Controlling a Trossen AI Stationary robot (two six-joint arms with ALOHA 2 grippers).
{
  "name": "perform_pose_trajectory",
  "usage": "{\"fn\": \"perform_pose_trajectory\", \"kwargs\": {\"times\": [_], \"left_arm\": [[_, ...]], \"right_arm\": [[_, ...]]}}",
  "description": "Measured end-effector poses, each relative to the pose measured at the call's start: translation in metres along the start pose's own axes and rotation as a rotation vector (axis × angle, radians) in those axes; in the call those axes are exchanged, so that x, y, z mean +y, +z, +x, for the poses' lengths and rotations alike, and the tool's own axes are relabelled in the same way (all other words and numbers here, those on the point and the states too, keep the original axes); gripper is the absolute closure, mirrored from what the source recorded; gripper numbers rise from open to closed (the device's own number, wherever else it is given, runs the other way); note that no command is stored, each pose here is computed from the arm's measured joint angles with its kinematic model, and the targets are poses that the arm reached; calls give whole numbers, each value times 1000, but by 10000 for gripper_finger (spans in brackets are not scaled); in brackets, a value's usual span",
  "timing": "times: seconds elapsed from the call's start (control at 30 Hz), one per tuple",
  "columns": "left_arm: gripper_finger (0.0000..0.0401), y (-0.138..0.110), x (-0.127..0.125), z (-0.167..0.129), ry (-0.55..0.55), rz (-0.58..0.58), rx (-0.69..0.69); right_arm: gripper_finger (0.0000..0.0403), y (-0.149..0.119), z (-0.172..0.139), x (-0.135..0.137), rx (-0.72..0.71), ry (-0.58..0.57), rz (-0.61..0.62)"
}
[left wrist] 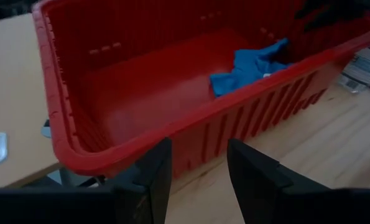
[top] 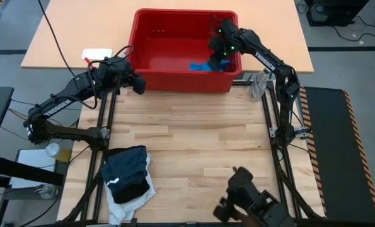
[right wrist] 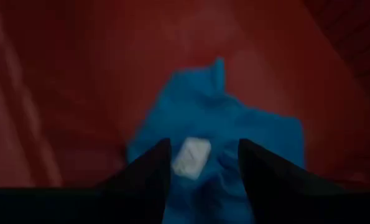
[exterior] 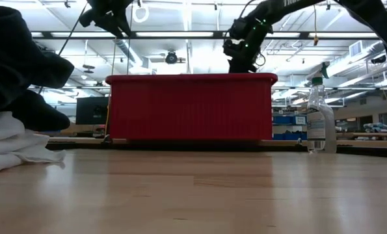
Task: Fold Laundry from Bin
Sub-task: Remove the blue shorts from the red bin and place them on the table
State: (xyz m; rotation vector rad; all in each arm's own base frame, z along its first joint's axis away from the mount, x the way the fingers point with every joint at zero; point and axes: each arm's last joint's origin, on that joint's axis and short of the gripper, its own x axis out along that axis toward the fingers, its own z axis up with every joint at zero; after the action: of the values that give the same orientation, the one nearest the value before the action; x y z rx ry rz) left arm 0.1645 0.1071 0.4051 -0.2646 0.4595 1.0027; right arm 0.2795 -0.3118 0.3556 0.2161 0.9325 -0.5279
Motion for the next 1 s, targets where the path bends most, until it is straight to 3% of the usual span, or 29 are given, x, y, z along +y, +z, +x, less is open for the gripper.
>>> {"fn": "perform_pose_trajectory", "kwargs": {"times": [0.17,0.27,0.43,0.63,1.0], "left_arm": [[246,0,0,0,-17,-1,6],[246,0,0,0,-17,3,7],[246,0,0,0,-18,5,8],[246,-1,0,0,-18,9,10],[246,-1,0,0,-18,32,11]], "right_arm": [[221,8,9,-29,-204,-23,320],[222,5,29,-40,-300,-64,327],[216,0,51,-40,-370,-60,214],[190,-16,72,-30,-290,-38,138],[174,-56,124,-30,13,-16,223]]}}
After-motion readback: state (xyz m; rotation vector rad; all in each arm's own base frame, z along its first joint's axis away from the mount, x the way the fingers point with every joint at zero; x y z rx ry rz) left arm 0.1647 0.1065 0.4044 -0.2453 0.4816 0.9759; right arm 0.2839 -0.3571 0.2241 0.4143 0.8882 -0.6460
